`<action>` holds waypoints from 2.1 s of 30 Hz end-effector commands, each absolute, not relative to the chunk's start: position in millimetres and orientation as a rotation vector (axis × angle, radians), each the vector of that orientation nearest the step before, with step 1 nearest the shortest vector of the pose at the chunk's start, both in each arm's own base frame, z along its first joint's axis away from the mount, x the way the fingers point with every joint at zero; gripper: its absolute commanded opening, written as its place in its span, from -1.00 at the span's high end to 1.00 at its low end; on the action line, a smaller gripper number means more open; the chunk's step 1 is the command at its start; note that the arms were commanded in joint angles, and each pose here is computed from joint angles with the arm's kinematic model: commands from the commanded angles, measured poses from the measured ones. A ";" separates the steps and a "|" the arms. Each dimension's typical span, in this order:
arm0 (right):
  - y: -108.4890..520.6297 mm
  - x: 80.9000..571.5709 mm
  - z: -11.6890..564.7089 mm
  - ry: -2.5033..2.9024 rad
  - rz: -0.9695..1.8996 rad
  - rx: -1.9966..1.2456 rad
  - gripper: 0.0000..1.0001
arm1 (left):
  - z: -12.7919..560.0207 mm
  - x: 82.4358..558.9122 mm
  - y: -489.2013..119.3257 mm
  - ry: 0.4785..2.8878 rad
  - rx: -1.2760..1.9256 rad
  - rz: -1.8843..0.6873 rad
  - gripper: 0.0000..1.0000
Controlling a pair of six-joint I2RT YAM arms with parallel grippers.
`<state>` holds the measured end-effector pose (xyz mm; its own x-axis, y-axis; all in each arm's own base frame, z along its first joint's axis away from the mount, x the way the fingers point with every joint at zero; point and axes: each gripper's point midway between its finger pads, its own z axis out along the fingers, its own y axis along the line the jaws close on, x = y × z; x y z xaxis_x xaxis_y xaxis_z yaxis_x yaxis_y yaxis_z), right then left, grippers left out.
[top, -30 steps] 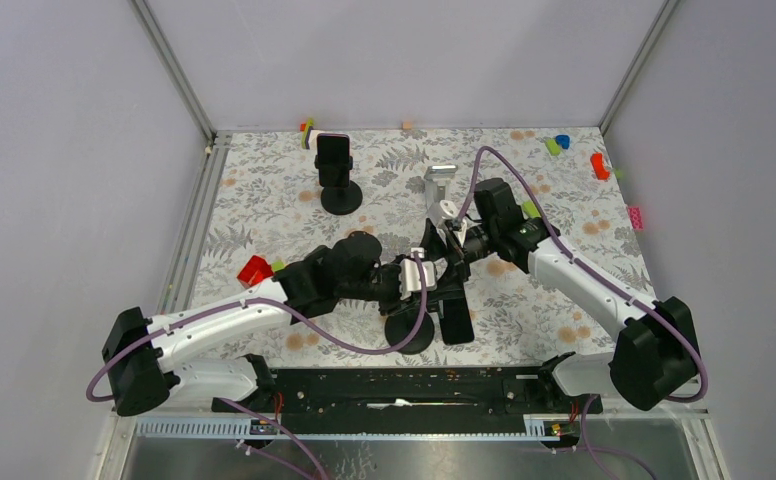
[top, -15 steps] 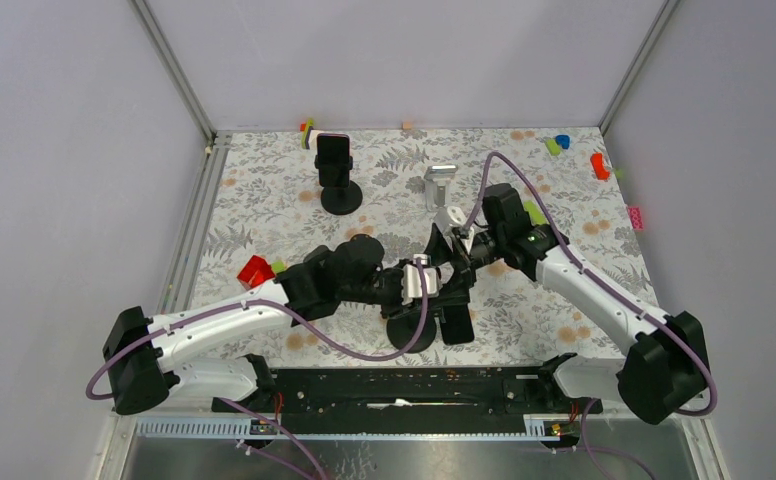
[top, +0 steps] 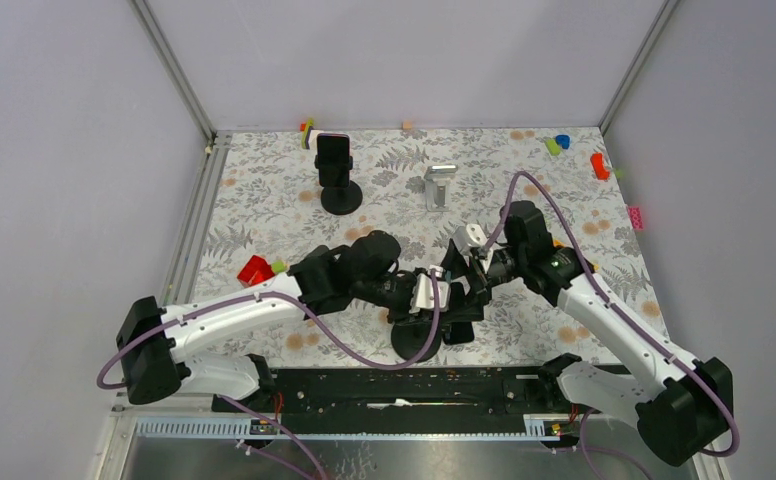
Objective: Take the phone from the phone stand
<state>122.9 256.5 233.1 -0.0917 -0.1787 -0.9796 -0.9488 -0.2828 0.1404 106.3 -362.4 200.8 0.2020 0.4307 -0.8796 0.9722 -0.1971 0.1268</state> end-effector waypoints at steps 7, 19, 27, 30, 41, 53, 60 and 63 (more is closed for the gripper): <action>258.4 132.3 235.5 1.203 1.248 -1.501 1.00 | 221.2 31.0 -355.4 1.057 2.002 -1.251 1.00; 260.6 122.9 236.0 1.211 1.276 -1.503 1.00 | 218.0 34.6 -353.7 1.092 2.001 -1.217 1.00; 262.8 134.8 247.5 1.229 1.214 -1.318 -0.45 | 219.3 47.9 -360.0 1.151 1.900 -1.158 1.00; 261.3 139.1 255.6 1.248 1.195 -1.219 -0.75 | 221.1 52.6 -363.5 1.159 1.865 -1.142 1.00; 253.9 140.7 255.6 1.376 1.143 -1.022 -0.99 | 221.1 63.1 -370.3 1.200 1.790 -1.114 1.00; 242.4 136.9 251.0 1.437 1.036 -0.966 -0.94 | 219.4 69.8 -374.6 1.222 1.773 -1.091 1.00; 237.2 140.8 247.6 1.453 0.970 -0.936 -0.86 | 219.0 71.7 -375.2 1.228 1.767 -1.086 1.00; 234.3 143.8 248.1 1.458 0.941 -0.918 -0.82 | 219.1 73.2 -376.0 1.233 1.763 -1.083 1.00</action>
